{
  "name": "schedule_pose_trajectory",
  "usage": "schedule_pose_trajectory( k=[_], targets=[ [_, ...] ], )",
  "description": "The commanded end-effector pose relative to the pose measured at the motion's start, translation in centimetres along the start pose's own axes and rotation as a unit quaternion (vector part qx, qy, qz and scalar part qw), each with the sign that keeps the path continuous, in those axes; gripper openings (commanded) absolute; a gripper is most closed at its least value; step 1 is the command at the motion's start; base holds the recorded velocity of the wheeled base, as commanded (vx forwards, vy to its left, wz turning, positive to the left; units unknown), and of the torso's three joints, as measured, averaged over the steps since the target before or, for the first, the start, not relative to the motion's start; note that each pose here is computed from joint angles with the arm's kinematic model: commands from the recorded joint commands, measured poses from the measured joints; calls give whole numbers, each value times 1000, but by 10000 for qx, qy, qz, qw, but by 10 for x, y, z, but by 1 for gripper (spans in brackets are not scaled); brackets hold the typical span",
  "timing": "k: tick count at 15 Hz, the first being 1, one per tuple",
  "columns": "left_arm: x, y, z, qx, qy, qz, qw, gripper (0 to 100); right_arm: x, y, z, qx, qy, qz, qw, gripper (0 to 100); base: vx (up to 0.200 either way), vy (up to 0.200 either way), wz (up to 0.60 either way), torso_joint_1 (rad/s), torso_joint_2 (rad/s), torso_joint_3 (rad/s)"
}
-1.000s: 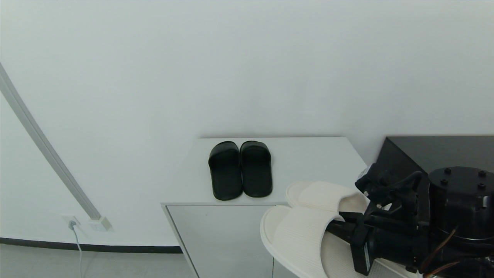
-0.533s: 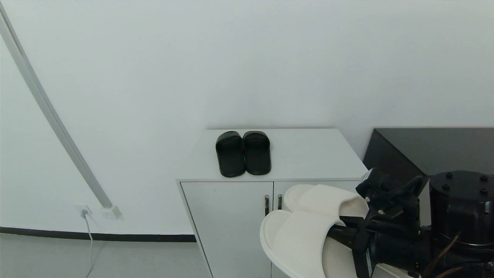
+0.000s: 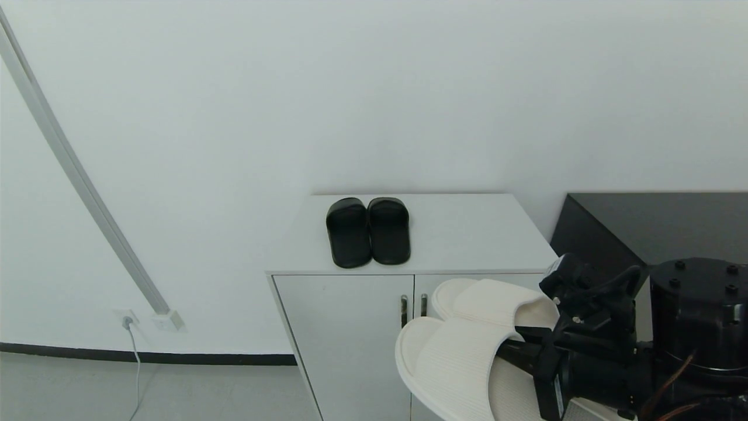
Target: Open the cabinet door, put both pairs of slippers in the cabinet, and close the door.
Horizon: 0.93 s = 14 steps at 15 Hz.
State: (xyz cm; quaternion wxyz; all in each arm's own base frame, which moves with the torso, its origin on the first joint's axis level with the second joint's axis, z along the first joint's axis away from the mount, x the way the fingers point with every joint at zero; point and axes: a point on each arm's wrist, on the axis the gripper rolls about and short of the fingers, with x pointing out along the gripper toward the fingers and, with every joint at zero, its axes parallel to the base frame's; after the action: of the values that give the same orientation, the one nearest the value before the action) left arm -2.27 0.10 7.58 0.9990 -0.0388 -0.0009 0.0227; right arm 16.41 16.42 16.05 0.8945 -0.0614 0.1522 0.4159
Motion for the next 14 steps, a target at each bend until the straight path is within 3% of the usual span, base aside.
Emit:
schedule_pose_trajectory(
  k=[1,6,9,10,14],
  targets=[
    [0,0,1,4,-8,9,10000,0,2,0,-1,15,26,15,10000,0,0,0,0,0,0,0],
    [0,0,0,-3,-1,18,10000,0,2,0,-3,34,65,15,10000,0,0,0,0,-10,21,11],
    [0,0,0,20,0,2,10000,0,1,0,-3,35,72,16,10000,0,0,0,0,-154,344,193],
    [0,0,0,43,8,-5,10000,100,1,0,-4,36,80,16,10000,0,0,0,0,-173,403,217],
    [0,0,0,28,7,3,10000,100,1,0,-5,23,110,16,9999,0,0,0,0,-224,530,299]
  ],
)
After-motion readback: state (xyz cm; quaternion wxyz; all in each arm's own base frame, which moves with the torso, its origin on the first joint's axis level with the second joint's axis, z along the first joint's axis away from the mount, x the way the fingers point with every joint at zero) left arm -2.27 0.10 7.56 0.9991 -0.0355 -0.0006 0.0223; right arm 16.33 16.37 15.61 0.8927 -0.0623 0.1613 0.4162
